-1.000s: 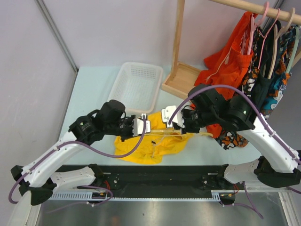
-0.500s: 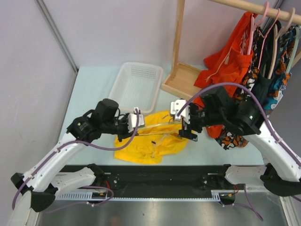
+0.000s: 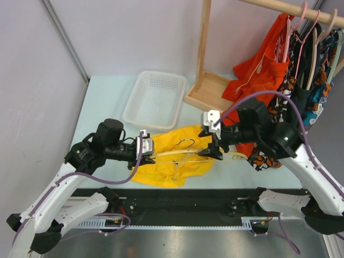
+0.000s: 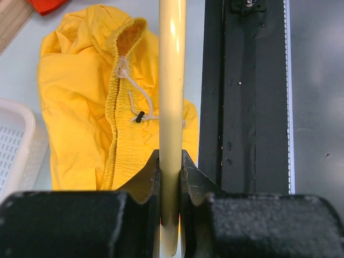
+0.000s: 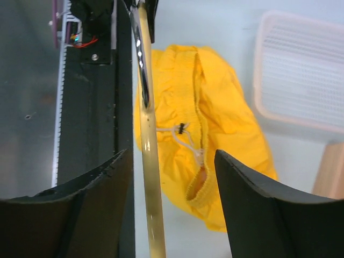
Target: Place the shorts on the hanger
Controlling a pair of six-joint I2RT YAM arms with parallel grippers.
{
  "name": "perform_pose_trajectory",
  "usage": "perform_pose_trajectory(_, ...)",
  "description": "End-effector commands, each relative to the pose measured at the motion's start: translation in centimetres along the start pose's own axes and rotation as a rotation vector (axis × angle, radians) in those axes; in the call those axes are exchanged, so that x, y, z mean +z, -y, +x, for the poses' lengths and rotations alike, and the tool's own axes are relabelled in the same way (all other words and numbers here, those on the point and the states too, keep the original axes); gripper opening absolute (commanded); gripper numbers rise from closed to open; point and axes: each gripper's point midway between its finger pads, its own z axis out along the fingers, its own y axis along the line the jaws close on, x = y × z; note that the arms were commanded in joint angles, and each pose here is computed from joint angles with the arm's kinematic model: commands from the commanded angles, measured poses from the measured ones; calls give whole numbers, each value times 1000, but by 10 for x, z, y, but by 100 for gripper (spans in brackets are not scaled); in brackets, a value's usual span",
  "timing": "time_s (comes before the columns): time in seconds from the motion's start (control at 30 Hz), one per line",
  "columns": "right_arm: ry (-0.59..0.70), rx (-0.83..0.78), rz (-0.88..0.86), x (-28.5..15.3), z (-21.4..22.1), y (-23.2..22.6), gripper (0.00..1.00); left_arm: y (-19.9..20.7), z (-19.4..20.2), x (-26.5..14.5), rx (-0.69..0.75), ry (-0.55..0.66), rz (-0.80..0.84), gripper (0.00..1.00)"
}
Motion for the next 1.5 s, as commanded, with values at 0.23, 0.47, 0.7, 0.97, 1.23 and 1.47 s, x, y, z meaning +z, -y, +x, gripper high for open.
perform_pose_trajectory(0.23,35,44,-151,30,-9,-13,48,2,-12,-1,14,83,11,0)
perform_pose_trajectory(0.47,-1,29,-78,26,-1,-2,0,-11,-4,-7,-100,63,-64,56)
perform_pose_trajectory(0.7,-151,4,-57,7,37,-12,0,-43,54,-29,-61,-175,-246,68)
perform_pose_trajectory(0.97,-173,132,15,8,43,3,0,-68,134,-17,-281,-323,-130,60)
perform_pose_trajectory(1.23,-170,218,-2,19,51,18,0,-83,174,5,-507,-356,-90,57)
perform_pose_trajectory(1.47,-180,208,-61,34,57,22,0,-97,198,17,-560,-385,-133,56)
